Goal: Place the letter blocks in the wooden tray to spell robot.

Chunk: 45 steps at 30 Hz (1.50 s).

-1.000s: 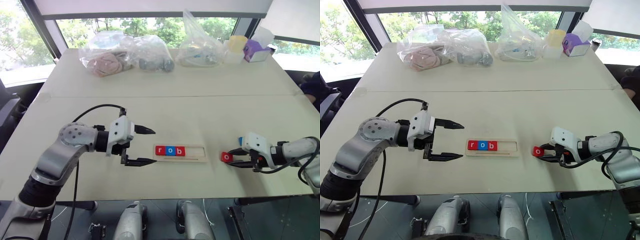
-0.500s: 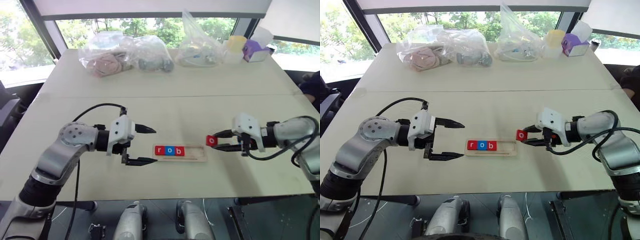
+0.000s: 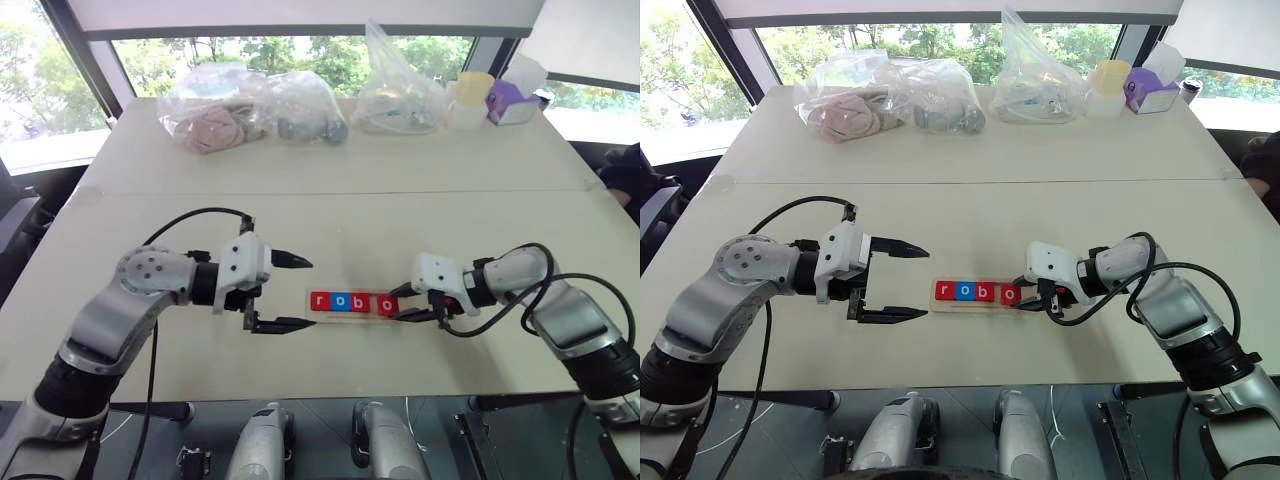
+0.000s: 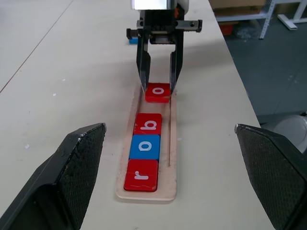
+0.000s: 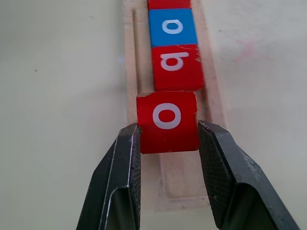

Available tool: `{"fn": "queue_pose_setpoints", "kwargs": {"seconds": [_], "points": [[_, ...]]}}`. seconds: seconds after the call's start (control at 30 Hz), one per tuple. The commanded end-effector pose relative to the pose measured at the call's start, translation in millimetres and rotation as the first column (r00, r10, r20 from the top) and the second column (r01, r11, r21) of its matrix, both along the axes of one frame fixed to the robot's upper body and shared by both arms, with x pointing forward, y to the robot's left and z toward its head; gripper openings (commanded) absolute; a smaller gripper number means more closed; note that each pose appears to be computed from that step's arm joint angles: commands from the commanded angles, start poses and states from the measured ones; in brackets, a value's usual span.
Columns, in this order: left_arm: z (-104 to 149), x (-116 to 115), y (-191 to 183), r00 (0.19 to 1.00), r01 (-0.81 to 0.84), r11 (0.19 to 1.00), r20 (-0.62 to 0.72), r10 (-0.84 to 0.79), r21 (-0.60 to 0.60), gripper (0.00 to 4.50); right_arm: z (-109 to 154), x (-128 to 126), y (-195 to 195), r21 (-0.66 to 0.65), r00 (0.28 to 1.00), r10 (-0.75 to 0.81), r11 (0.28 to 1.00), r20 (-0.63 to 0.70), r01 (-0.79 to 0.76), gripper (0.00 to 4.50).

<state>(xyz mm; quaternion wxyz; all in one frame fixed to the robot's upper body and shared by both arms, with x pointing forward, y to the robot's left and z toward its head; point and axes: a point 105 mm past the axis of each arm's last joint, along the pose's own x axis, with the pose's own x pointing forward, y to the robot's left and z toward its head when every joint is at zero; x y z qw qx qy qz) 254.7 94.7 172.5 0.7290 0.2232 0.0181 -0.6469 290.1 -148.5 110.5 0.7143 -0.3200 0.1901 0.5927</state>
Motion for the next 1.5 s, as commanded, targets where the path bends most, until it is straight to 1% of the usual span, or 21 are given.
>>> {"fn": "queue_pose_setpoints", "kwargs": {"seconds": [0.03, 0.6, 0.83, 1.5], "points": [[8, -5, 1, 0.999, 0.008, 1.0, 0.035, -0.008, -0.005, 4.5, 8, 4, 3, 0.002, 0.999, 0.017, 1.0, 0.044, -0.017, 1.12], [5, -6, 3, 0.999, 0.011, 1.0, 0.034, -0.011, 0.011, 4.5, 4, 9, 12, 0.005, 0.998, 0.024, 1.0, 0.064, -0.024, 1.12], [4, -7, 2, 0.999, 0.013, 1.0, 0.031, -0.013, 0.006, 4.5, 5, 14, 10, 0.0, 0.997, 0.011, 1.0, 0.082, -0.011, 1.12], [2, -6, 0, 0.999, 0.021, 1.0, 0.033, -0.021, 0.002, 4.5, 7, 13, 2, -0.026, 0.997, 0.016, 1.0, 0.074, -0.014, 1.12]]}}
